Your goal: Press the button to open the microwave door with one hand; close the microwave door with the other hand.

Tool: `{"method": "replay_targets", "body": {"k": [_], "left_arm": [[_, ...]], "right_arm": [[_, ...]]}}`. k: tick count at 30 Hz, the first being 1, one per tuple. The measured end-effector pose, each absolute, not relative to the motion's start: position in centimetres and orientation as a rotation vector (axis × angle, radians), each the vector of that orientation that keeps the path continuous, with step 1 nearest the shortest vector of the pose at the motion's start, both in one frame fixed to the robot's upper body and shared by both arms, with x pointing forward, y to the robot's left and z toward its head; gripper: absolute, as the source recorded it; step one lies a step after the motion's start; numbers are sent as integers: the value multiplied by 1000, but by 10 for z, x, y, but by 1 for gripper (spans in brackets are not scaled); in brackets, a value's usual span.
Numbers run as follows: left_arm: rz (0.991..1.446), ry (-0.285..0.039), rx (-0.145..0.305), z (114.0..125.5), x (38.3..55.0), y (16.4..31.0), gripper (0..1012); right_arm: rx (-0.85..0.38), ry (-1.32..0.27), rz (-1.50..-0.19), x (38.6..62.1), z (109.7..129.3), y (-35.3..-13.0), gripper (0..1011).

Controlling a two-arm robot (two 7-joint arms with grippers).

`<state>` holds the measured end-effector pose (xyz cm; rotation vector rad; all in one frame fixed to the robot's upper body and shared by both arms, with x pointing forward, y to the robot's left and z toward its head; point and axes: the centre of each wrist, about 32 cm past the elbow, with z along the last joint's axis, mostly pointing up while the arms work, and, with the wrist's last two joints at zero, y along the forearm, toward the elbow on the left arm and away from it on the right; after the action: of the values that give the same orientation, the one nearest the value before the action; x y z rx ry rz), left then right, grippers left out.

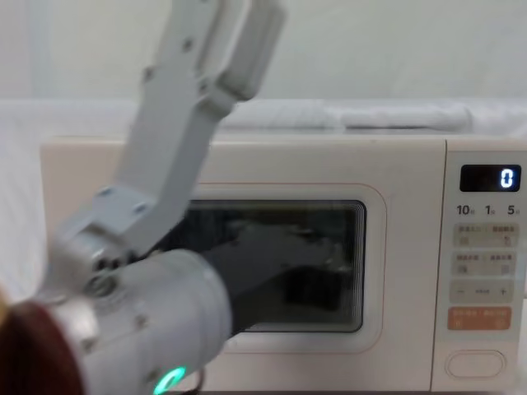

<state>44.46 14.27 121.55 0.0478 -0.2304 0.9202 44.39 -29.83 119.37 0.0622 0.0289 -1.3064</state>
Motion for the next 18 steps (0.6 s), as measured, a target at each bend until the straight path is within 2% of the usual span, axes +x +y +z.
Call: {"method": "replay_targets", "body": {"k": [2, 3, 7, 18], "left_arm": [[958, -217, 49, 1211, 437, 150, 0], [958, -217, 49, 1211, 437, 150, 0], [1040, -202, 43, 1206, 424, 164, 0], [1255, -222, 46, 1202, 404, 205, 0]], "right_arm": [[62, 29, -1306, 444, 1194, -298, 1002], [62, 29, -1306, 444, 1194, -298, 1002], [62, 29, -1306, 444, 1194, -298, 1002], [62, 29, -1306, 444, 1194, -298, 1002]]}}
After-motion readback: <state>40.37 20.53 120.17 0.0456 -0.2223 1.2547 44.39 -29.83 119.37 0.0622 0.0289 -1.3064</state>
